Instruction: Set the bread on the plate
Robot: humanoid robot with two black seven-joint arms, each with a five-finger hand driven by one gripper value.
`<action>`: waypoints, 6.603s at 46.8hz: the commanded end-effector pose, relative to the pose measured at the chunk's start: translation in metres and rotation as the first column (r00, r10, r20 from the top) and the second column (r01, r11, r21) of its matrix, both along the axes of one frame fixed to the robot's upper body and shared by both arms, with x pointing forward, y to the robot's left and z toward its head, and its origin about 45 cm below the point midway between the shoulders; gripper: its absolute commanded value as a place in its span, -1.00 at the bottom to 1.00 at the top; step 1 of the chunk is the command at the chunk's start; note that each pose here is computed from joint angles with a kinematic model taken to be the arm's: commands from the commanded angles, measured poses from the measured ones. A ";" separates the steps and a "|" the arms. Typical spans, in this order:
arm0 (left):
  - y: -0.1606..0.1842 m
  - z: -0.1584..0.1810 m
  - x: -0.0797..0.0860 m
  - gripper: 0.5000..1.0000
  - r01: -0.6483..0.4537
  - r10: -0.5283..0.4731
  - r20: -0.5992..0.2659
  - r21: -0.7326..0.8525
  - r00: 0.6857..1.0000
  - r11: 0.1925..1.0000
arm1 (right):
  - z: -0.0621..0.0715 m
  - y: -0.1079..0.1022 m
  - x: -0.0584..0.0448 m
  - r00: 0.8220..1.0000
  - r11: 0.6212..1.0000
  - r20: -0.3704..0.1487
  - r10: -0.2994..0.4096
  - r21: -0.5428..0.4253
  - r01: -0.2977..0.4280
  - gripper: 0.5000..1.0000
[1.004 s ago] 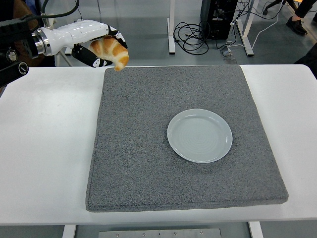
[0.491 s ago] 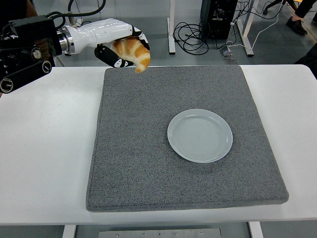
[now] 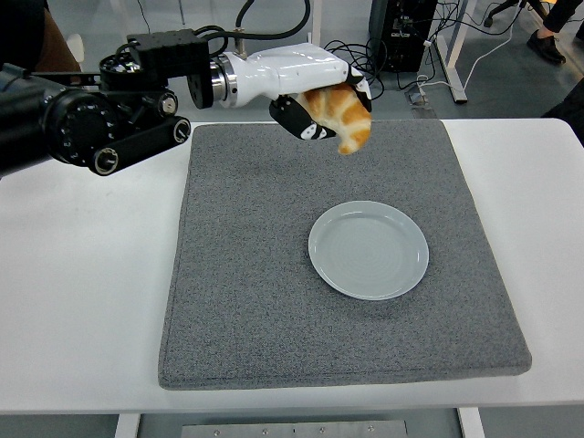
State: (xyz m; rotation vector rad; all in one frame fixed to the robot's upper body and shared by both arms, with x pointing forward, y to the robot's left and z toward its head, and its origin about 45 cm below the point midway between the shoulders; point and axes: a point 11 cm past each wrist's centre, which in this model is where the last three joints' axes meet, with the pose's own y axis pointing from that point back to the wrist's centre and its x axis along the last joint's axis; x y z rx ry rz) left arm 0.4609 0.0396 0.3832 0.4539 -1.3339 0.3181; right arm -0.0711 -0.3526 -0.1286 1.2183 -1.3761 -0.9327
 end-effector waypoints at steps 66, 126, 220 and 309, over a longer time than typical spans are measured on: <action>0.000 -0.137 -0.027 -1.00 0.034 -0.025 -0.106 0.086 0.994 0.996 | 0.000 0.000 0.000 1.000 1.000 0.001 0.000 0.000 0.000 1.00; -0.001 -0.153 -0.041 0.09 0.027 -0.030 -0.232 -0.016 0.972 0.999 | 0.000 0.000 0.000 1.000 1.000 -0.001 0.000 0.000 0.000 1.00; 0.025 -0.109 -0.001 0.85 -0.379 0.138 -0.493 -0.431 0.859 0.819 | 0.000 0.000 0.000 1.000 1.000 -0.001 0.000 0.000 0.000 1.00; 0.165 -0.125 0.038 0.85 -0.793 -0.034 -0.851 -0.502 0.524 0.345 | 0.000 0.000 0.000 1.000 1.000 -0.001 0.000 0.000 0.000 1.00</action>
